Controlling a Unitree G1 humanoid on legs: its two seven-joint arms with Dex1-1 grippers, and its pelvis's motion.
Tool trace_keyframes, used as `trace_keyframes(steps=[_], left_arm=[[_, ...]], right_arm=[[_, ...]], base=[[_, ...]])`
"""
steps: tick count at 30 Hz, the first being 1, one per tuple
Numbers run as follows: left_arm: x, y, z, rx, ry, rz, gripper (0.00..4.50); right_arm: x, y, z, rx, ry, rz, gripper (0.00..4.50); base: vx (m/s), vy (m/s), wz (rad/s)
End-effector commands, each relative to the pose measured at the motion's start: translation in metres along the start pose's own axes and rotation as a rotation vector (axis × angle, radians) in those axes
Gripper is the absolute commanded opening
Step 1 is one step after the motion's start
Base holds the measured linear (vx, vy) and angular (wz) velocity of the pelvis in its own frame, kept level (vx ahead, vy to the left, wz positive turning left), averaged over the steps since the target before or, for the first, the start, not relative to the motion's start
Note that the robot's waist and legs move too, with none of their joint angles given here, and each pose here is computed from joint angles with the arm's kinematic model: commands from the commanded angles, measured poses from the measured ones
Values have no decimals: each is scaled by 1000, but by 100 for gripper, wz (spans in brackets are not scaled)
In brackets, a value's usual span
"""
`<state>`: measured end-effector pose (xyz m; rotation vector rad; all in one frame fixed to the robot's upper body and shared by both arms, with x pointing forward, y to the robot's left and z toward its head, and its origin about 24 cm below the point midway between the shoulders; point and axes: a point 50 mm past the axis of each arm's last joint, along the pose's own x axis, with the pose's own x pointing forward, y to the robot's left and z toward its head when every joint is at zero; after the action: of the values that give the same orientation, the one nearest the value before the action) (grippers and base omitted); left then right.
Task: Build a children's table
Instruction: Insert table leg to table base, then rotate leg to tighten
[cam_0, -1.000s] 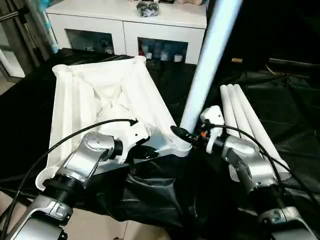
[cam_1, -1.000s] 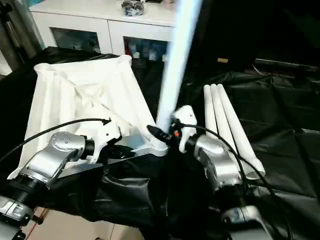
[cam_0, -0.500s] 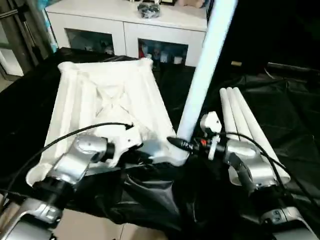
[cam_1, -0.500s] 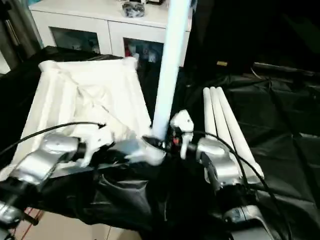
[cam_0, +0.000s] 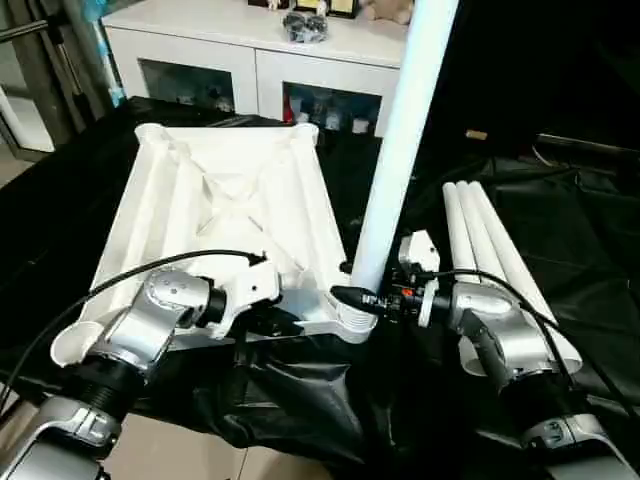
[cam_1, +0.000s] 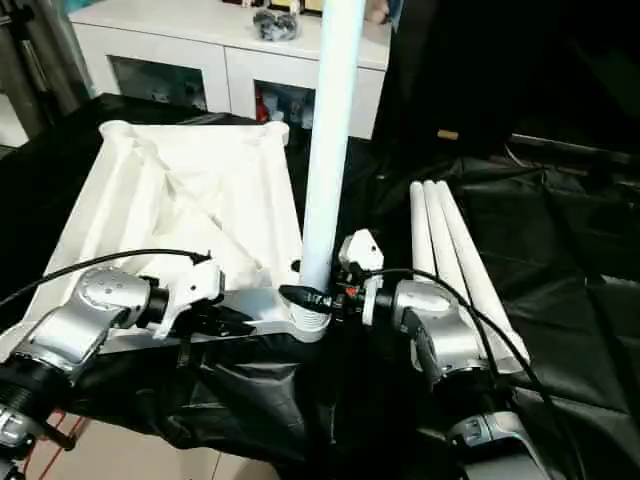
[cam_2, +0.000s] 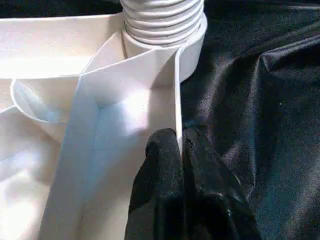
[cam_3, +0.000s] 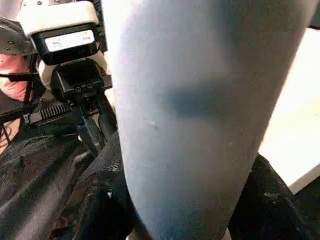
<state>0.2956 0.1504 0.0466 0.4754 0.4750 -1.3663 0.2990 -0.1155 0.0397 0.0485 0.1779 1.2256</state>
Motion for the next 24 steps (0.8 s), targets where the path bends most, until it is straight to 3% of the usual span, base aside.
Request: trace_keyframes(steps=[1,9,18,24], left_arm=[[10,-1,7,22,-14,-5,0],[10,3,9,19,-21,32,0],[10,6,9,17,-20,39,0],[13,11,12,-3,-14,76,0]], right_arm=[[7,18,-36,124,103,53,191],[5,13,-38,111,77,-45,191],[5,14,-43,93,115,-44,191],[5,1,-43,86,133,-189,191]], base=[[0,0,0],[0,0,0],[0,0,0],[0,0,0]])
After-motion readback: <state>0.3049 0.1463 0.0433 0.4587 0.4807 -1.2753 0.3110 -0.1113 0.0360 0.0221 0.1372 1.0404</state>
